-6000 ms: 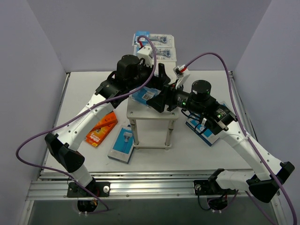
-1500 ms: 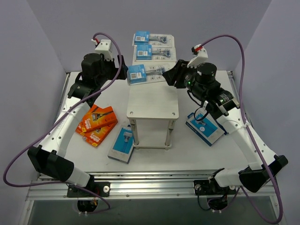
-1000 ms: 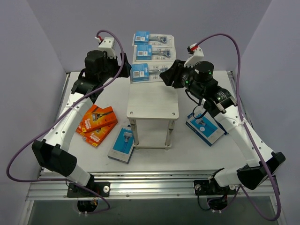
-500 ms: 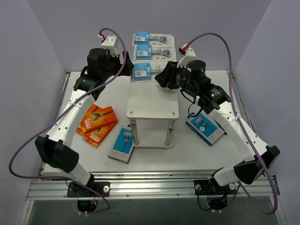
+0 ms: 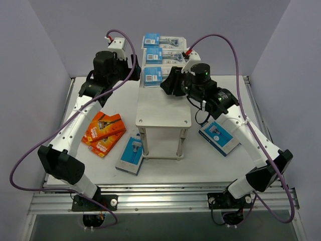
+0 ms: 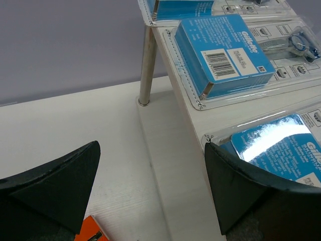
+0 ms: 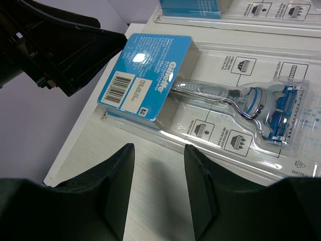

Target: Place and organize the shaving razors onto the shelf

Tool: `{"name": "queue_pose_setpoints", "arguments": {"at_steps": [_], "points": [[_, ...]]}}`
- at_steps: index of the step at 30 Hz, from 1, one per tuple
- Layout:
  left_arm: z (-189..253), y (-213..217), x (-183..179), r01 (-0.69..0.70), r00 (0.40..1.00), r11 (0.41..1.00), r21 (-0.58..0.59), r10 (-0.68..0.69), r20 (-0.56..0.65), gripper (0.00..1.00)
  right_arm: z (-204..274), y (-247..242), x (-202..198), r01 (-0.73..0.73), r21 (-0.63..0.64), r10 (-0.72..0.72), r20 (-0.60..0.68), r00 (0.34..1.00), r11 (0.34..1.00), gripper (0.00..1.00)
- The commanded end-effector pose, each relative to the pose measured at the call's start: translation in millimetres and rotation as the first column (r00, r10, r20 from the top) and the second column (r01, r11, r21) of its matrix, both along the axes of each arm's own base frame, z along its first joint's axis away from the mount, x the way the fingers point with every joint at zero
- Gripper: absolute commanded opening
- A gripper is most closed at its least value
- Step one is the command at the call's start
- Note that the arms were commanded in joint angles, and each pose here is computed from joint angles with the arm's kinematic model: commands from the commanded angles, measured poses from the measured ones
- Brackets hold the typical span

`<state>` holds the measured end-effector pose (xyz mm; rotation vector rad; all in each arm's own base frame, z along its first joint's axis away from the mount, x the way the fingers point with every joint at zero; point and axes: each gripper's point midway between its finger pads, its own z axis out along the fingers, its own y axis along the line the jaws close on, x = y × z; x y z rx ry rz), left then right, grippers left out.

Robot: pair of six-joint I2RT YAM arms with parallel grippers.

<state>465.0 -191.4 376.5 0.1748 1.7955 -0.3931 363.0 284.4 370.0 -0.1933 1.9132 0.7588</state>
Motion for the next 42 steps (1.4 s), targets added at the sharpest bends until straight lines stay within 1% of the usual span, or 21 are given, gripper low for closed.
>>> {"name": "queue_pose_setpoints", "arguments": {"at_steps": [1, 3, 5, 7, 8, 9, 10, 11, 12, 17, 18, 25, 27, 28, 34, 42], "points": [[47, 28, -16, -0.077, 0.990, 0.997, 0.026, 0.073, 0.120, 0.94, 11, 1, 5, 0.022, -0.007, -0.021, 0.029, 0.999, 1.000, 0.40], [54, 52, -23, -0.130, 0.984, 0.990, 0.053, 0.123, 0.125, 0.94, 10, 1, 6, 0.029, -0.007, -0.028, 0.025, 0.999, 1.000, 0.40], [65, 76, -33, -0.176, 0.976, 0.983, 0.049, 0.168, 0.140, 0.94, 7, 3, 7, 0.028, -0.008, -0.028, 0.018, 0.999, 1.000, 0.40], [69, 87, -42, -0.191, 0.971, 0.980, 0.049, 0.182, 0.153, 0.94, 6, 4, 7, 0.025, -0.009, -0.025, 0.017, 1.000, 1.000, 0.40], [63, 92, -44, -0.203, 0.971, 0.978, 0.056, 0.193, 0.143, 0.94, 4, 4, 8, 0.026, -0.012, -0.026, 0.013, 1.000, 1.000, 0.40], [70, 99, -55, -0.213, 0.966, 0.976, 0.048, 0.202, 0.162, 0.94, 3, 6, 7, 0.025, -0.013, -0.025, 0.010, 1.000, 1.000, 0.40], [70, 104, -59, -0.223, 0.964, 0.974, 0.046, 0.213, 0.162, 0.94, 2, 6, 8, 0.024, -0.011, -0.024, 0.009, 1.000, 1.000, 0.40], [58, 106, -61, -0.224, 0.966, 0.973, 0.053, 0.215, 0.142, 0.94, 0, 7, 8, 0.023, -0.011, -0.023, 0.007, 1.000, 1.000, 0.40], [62, 110, -72, -0.228, 0.963, 0.973, 0.044, 0.219, 0.156, 0.94, 0, 8, 8, 0.022, -0.010, -0.022, 0.006, 1.000, 1.000, 0.40], [38, 116, -87, -0.240, 0.963, 0.970, 0.029, 0.234, 0.130, 0.94, 7, 18, -1, -0.013, 0.004, 0.013, 0.019, 1.000, 1.000, 0.40], [28, 116, -90, -0.237, 0.966, 0.971, 0.032, 0.232, 0.115, 0.94, 7, 19, -2, -0.017, 0.005, 0.017, 0.020, 1.000, 1.000, 0.40], [-2, 118, -94, -0.242, 0.968, 0.970, 0.037, 0.238, 0.086, 0.94, 6, 32, -9, -0.048, 0.004, 0.048, 0.015, 0.999, 0.999, 0.40], [-1, 122, -97, -0.261, 0.961, 0.965, 0.033, 0.256, 0.109, 0.94, 1, 34, -9, -0.047, 0.000, 0.047, 0.007, 0.999, 0.999, 0.40], [-7, 124, -98, -0.266, 0.960, 0.963, 0.039, 0.261, 0.103, 0.94, 0, 35, -8, -0.049, -0.001, 0.049, 0.005, 0.999, 0.999, 0.40], [-13, 135, -103, -0.314, 0.944, 0.948, 0.059, 0.304, 0.131, 0.94, -7, 40, 0, -0.041, -0.013, 0.041, -0.007, 0.999, 0.999, 0.40], [-32, 136, -103, -0.320, 0.944, 0.943, 0.090, 0.310, 0.112, 0.94, -11, 46, 9, -0.034, -0.025, 0.034, -0.011, 0.999, 0.999, 0.40]]}}
